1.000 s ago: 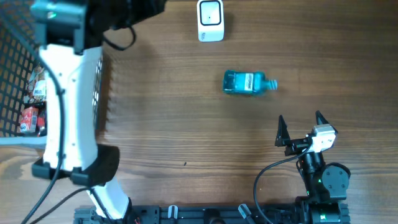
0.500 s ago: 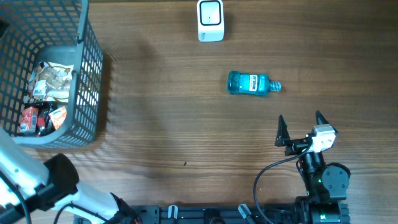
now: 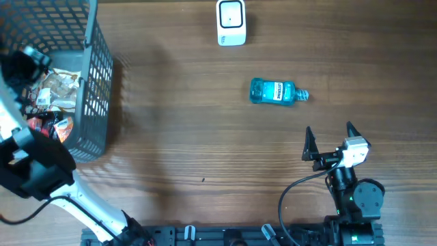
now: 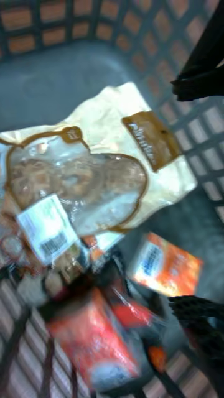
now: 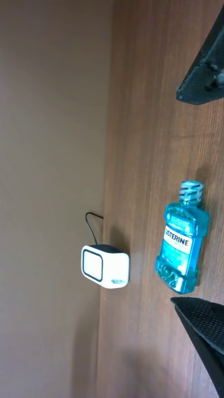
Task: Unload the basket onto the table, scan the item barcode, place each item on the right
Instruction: 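Return the left gripper into the basket and grasp the snack bag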
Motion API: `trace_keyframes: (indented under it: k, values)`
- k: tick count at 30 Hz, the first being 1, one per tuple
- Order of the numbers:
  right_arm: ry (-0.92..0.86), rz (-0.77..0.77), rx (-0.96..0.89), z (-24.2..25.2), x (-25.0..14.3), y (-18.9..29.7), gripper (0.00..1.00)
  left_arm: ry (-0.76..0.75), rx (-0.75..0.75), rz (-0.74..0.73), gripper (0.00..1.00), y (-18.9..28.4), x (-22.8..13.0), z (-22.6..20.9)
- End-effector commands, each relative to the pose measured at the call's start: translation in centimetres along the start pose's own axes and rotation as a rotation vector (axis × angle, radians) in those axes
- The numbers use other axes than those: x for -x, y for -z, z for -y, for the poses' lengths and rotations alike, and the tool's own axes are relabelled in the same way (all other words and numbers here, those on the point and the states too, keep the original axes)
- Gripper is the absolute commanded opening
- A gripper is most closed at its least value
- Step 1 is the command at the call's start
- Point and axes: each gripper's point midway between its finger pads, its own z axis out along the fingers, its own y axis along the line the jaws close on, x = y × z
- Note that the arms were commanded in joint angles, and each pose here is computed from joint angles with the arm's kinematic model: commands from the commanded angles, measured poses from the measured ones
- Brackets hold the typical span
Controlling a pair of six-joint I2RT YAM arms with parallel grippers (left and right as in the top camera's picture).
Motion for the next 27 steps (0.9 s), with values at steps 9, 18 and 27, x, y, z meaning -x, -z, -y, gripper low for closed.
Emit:
trace_keyframes:
  k: [9,18,27]
  values:
    - [-0.003,0.008,-0.007,0.2,0.2,0.0,1.00,0.106,0.028,0.046,1.00,-10.9,-2.7,2.3]
    - [-0.004,0.008,-0.007,0.2,0.2,0.0,1.00,0.122,0.045,0.061,0.96,-12.3,-2.8,1.6]
    - [-0.003,0.008,-0.007,0.2,0.2,0.0,1.00,0.118,0.033,0.035,0.04,-11.6,-3.5,1.7]
